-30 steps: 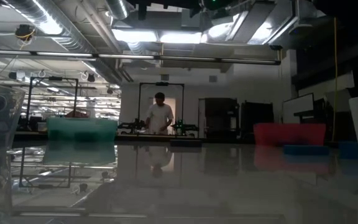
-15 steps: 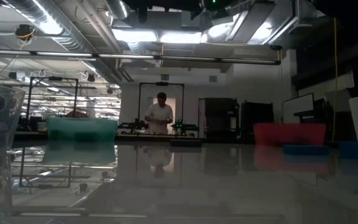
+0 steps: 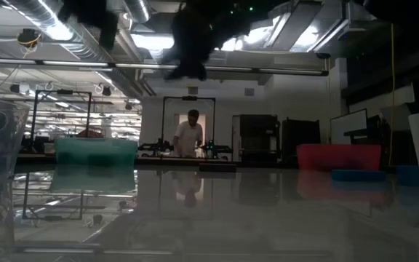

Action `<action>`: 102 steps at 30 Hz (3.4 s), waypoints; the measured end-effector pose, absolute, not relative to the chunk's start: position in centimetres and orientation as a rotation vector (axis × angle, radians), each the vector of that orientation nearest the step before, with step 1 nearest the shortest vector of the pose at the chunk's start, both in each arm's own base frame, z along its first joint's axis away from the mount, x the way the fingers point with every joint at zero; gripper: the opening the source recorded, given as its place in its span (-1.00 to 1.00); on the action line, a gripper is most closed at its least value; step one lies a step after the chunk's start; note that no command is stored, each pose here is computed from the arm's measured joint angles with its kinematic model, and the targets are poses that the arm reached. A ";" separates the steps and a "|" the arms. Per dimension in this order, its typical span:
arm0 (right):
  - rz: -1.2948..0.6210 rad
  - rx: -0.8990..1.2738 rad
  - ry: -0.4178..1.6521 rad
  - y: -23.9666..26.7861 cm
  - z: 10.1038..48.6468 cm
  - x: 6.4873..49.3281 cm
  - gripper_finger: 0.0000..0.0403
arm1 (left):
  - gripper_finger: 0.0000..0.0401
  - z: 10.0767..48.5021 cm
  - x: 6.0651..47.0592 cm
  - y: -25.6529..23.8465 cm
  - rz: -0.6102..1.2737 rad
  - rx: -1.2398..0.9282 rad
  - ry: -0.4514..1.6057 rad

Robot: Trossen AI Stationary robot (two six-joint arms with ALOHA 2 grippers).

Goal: Sort blocks
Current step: Put the green block into the green bin, then put the violet block into the white bin

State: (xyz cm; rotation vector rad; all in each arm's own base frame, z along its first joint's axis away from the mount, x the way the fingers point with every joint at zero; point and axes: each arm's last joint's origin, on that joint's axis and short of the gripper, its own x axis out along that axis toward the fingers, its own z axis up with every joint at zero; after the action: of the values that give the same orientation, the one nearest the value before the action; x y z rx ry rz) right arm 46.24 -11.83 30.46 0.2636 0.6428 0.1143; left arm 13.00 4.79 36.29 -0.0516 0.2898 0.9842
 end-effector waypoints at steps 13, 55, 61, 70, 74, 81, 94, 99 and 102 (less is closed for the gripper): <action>-0.046 0.099 1.179 -12.8 21.3 45.1 0.15 | -0.78 25.7 14.3 10.9 1.304 -0.328 0.514; -0.012 0.039 1.416 -15.0 15.4 44.4 0.15 | -0.21 23.4 16.5 16.4 0.989 -0.521 0.426; -0.023 0.021 1.417 -15.0 15.3 44.5 0.00 | -0.21 24.2 16.5 15.8 0.947 -0.508 0.389; -0.032 0.081 1.416 -14.9 15.4 44.4 -0.56 | -0.21 24.2 16.9 15.3 0.926 -0.510 0.398; 0.033 0.172 1.461 -14.5 16.5 44.0 -0.56 | -0.21 24.2 17.3 14.9 0.901 -0.505 0.403; 0.286 0.454 1.476 -13.1 20.7 43.2 -0.45 | -0.21 24.2 17.9 14.1 0.858 -0.489 0.414; 0.588 0.691 1.354 -6.4 27.1 43.3 -0.49 | -0.21 24.1 18.8 12.8 0.782 -0.441 0.443; 0.616 0.585 1.317 -3.8 30.5 42.0 -0.46 | -0.21 24.1 19.0 12.6 0.767 -0.437 0.446; 0.574 0.477 1.299 -2.7 32.7 40.8 -0.46 | -0.21 24.1 19.1 12.5 0.763 -0.437 0.447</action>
State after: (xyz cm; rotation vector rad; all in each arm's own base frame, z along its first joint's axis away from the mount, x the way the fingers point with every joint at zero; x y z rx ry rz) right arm 40.77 -2.74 32.70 0.4770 1.2993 0.5738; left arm 19.10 12.47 24.11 -0.4373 0.4466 0.7635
